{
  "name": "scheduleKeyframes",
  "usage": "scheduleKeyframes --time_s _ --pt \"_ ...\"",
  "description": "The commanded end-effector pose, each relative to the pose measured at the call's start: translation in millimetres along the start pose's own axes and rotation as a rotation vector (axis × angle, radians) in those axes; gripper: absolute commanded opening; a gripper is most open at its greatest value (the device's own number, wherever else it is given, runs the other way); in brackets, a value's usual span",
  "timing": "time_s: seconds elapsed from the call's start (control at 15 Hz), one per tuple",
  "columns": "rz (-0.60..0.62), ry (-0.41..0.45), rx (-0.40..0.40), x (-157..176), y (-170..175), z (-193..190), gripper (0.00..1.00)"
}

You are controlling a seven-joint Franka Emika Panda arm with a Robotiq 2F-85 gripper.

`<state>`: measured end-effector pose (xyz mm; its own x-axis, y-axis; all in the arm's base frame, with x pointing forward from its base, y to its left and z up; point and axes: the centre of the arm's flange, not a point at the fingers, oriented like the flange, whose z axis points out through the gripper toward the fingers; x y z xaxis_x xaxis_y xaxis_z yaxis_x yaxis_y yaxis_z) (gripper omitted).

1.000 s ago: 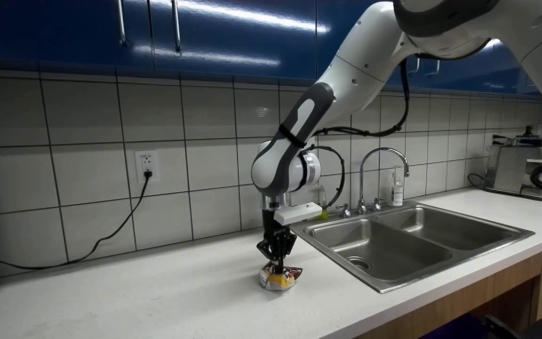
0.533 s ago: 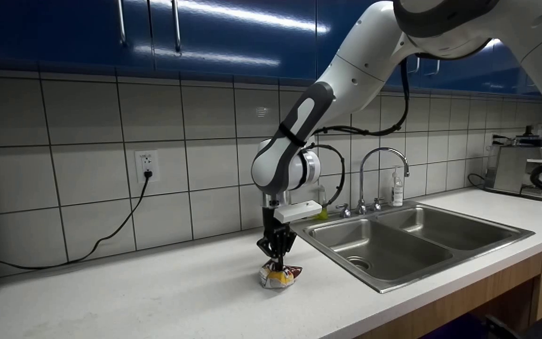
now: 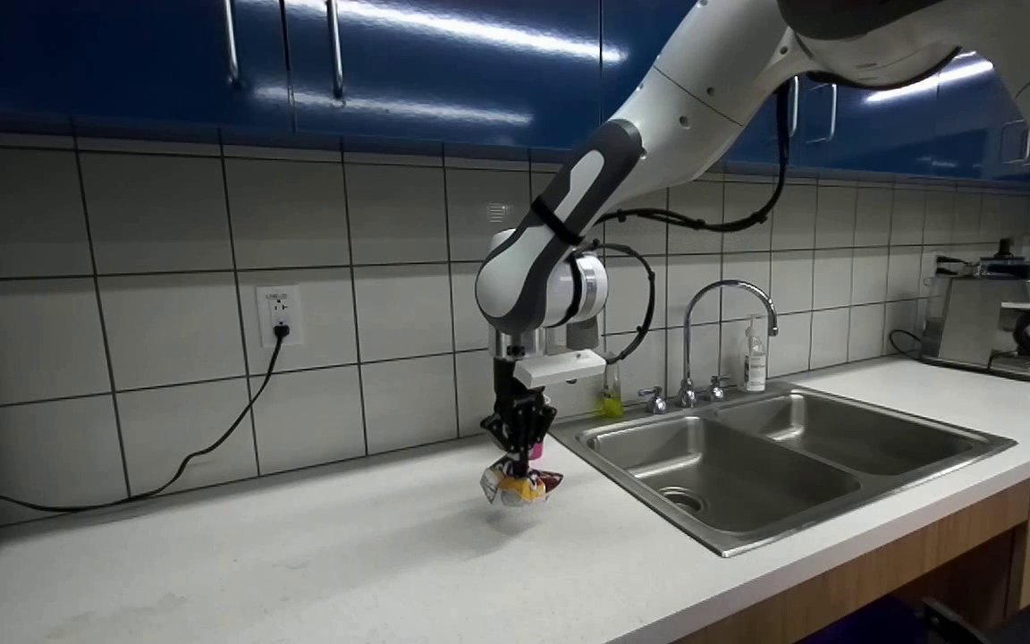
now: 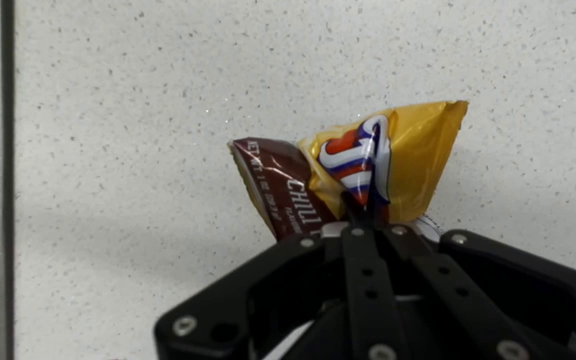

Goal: Put the packet in the sink on the left.

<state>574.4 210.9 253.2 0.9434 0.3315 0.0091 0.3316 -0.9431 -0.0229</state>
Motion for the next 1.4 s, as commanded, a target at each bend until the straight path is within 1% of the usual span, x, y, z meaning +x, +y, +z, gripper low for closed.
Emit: scheduleKeyframes --time_s 0.0,0.2,0.47,0.67,0.93,1.33 --pt "0.059 -0.010 -0.028 -11 11 -19 0.00" --pt "0.127 -0.021 -0.045 -16 33 -15 0.00" --pt "0.243 -0.035 -0.066 -26 79 -8 0.00" --pt "0.331 -0.031 -0.073 -35 114 -12 0.00" --pt "0.434 -0.020 -0.084 -54 157 -21 0.00" --pt "0.572 -0.015 -0.082 -96 216 -31 0.00"
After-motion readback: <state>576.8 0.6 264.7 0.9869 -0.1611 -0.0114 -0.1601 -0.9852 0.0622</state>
